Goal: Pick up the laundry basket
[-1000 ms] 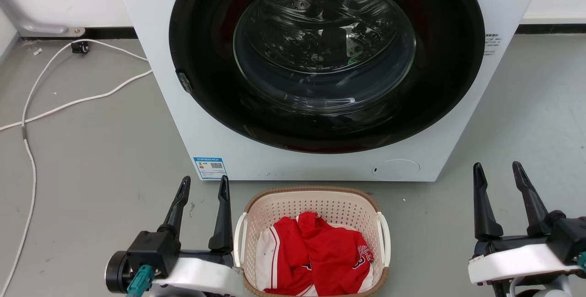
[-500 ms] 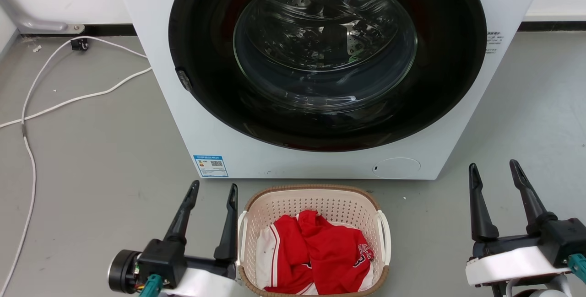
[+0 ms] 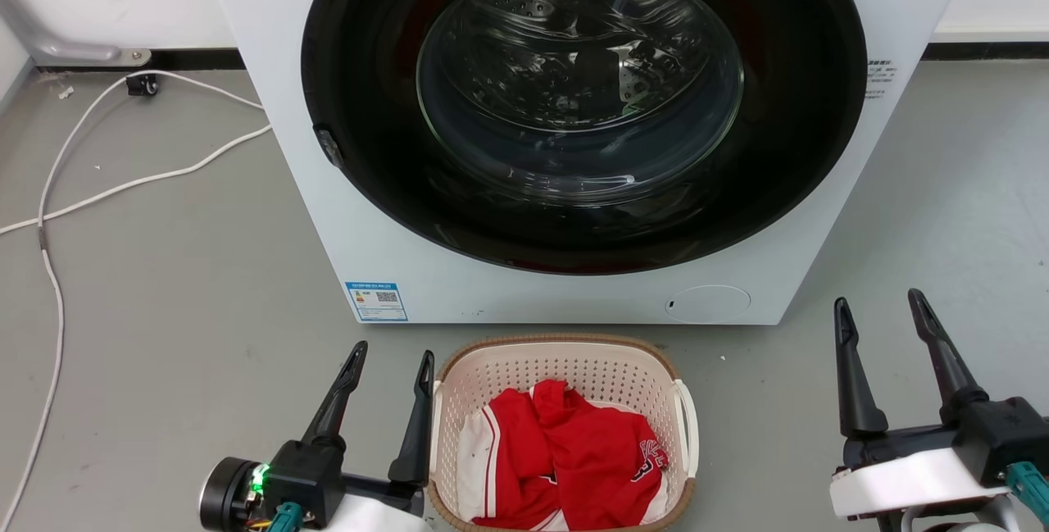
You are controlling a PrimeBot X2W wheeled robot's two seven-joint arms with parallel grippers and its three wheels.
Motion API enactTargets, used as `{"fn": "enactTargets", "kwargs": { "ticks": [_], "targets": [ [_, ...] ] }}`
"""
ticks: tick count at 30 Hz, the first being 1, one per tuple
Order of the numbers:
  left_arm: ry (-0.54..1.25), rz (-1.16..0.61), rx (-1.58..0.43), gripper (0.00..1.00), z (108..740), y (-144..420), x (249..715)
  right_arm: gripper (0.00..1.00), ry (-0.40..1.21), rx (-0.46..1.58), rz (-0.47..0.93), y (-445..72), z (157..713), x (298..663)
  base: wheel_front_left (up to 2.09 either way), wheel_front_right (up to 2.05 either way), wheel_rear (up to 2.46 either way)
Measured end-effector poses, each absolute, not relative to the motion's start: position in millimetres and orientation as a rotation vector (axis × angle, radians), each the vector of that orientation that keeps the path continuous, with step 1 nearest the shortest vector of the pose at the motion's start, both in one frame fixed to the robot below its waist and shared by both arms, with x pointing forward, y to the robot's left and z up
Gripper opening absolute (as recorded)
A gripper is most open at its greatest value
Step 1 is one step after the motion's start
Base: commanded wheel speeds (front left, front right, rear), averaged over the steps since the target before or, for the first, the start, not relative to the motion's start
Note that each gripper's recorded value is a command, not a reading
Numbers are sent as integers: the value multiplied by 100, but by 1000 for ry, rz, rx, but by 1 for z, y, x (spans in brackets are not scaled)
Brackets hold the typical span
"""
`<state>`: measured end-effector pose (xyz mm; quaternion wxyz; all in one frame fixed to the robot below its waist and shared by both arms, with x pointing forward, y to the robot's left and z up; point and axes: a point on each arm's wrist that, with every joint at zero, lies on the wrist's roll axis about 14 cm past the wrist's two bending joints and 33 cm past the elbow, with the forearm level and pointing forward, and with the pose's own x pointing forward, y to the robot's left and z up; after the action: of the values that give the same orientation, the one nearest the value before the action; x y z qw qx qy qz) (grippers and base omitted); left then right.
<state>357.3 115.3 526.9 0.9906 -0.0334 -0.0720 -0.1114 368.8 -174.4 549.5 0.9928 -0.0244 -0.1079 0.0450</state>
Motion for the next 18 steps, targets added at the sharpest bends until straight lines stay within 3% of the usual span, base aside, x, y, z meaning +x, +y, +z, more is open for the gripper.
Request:
{"fn": "enactTargets", "kwargs": {
  "ticks": [18],
  "targets": [
    [-128, -210, -90, 100, 522, 119, 358, 100, -187, 6, 84, -176, 540, 369, 0, 0, 0]
  ]
}}
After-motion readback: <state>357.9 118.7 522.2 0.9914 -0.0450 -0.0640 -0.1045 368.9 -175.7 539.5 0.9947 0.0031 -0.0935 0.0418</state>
